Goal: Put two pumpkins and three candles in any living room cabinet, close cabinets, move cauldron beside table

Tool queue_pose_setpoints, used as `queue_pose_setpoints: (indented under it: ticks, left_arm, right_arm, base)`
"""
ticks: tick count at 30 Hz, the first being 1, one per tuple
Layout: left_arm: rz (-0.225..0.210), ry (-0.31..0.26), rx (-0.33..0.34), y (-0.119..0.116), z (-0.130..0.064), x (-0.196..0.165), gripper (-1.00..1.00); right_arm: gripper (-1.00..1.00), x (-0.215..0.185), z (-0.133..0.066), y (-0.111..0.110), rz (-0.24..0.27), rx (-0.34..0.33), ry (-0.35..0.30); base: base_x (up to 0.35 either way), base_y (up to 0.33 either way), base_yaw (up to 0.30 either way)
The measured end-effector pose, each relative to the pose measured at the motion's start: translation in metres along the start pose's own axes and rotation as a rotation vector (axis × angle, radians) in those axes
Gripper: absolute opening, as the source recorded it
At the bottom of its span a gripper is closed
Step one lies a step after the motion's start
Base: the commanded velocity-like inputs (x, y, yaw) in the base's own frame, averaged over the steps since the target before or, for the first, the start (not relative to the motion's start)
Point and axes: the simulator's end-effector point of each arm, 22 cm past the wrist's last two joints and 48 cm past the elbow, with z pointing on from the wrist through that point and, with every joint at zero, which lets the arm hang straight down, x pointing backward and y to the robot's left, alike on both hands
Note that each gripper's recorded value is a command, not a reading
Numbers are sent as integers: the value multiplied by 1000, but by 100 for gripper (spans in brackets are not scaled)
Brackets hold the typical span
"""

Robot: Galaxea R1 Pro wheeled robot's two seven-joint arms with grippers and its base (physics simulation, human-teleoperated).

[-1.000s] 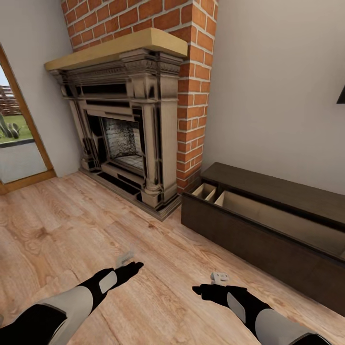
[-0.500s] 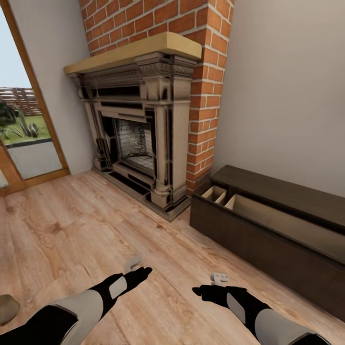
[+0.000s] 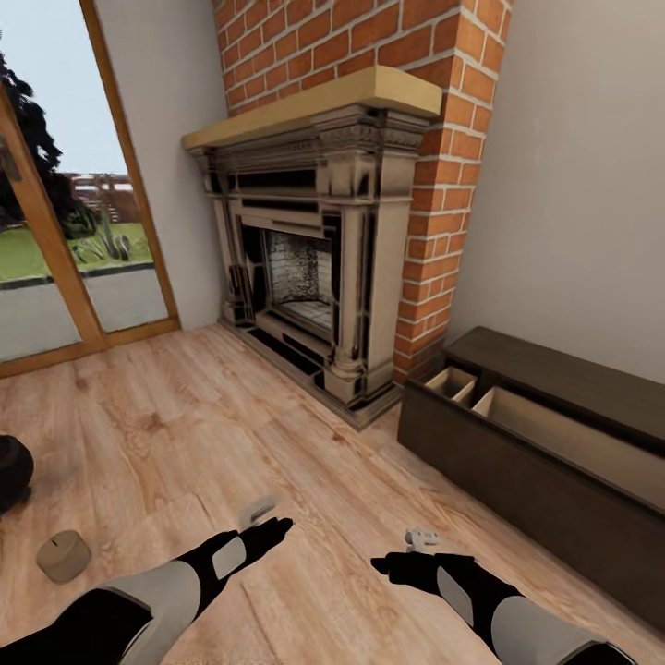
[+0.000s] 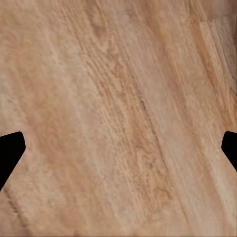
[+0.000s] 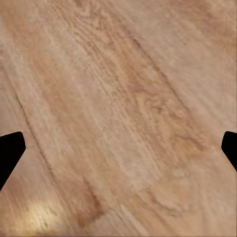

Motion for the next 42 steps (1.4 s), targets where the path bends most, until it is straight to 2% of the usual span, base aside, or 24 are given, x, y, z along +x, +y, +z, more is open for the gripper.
queue_pose_setpoints:
  ticks: [42]
  left_arm:
    - [-2,-5,-5,2,-1,-2,100]
  right_arm:
    - [100,-1,-1,1,-6,0,0]
  base:
    - [0,0,274]
